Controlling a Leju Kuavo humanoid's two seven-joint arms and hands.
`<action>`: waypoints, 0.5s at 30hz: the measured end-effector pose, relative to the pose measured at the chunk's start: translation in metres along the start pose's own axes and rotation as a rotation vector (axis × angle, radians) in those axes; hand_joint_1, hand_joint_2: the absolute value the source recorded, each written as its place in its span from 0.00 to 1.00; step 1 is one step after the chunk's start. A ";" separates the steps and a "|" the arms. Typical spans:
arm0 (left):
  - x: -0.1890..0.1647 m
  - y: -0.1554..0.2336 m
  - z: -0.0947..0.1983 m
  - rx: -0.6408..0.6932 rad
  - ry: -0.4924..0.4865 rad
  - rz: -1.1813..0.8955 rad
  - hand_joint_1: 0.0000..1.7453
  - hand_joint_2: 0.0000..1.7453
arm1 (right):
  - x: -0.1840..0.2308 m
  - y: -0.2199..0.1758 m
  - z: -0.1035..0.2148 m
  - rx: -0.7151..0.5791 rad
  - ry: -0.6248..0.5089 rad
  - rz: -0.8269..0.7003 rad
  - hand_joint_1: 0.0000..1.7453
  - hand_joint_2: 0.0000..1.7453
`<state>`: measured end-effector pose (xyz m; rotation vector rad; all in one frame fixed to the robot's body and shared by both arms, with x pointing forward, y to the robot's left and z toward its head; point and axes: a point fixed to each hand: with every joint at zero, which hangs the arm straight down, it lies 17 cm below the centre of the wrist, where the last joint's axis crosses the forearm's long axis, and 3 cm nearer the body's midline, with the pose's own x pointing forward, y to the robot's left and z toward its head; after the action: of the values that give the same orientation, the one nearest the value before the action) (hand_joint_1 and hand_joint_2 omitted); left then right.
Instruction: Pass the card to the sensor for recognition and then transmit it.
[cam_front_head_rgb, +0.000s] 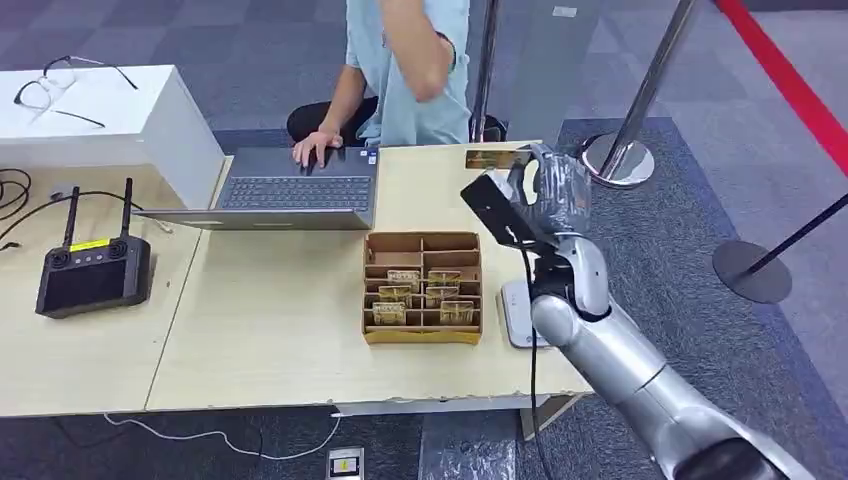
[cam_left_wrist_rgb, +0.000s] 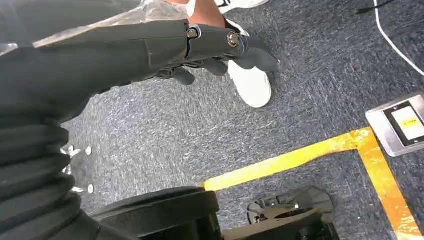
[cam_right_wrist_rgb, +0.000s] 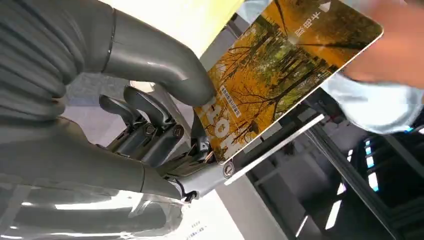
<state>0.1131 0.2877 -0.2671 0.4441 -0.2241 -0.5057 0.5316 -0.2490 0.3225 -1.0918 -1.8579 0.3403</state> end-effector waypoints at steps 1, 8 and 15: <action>0.000 0.000 0.000 0.000 -0.001 -0.001 0.00 1.00 | 0.001 -0.001 0.000 -0.002 -0.001 -0.001 1.00 1.00; 0.003 -0.001 0.000 0.002 -0.013 -0.005 0.00 1.00 | 0.004 -0.004 0.000 -0.007 -0.001 -0.013 1.00 1.00; 0.003 0.000 0.000 0.005 -0.010 0.001 0.00 1.00 | 0.007 -0.002 0.002 -0.003 -0.012 -0.016 1.00 1.00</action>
<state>0.1151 0.2864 -0.2665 0.4460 -0.2353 -0.5064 0.5273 -0.2442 0.3269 -1.0780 -1.8778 0.3359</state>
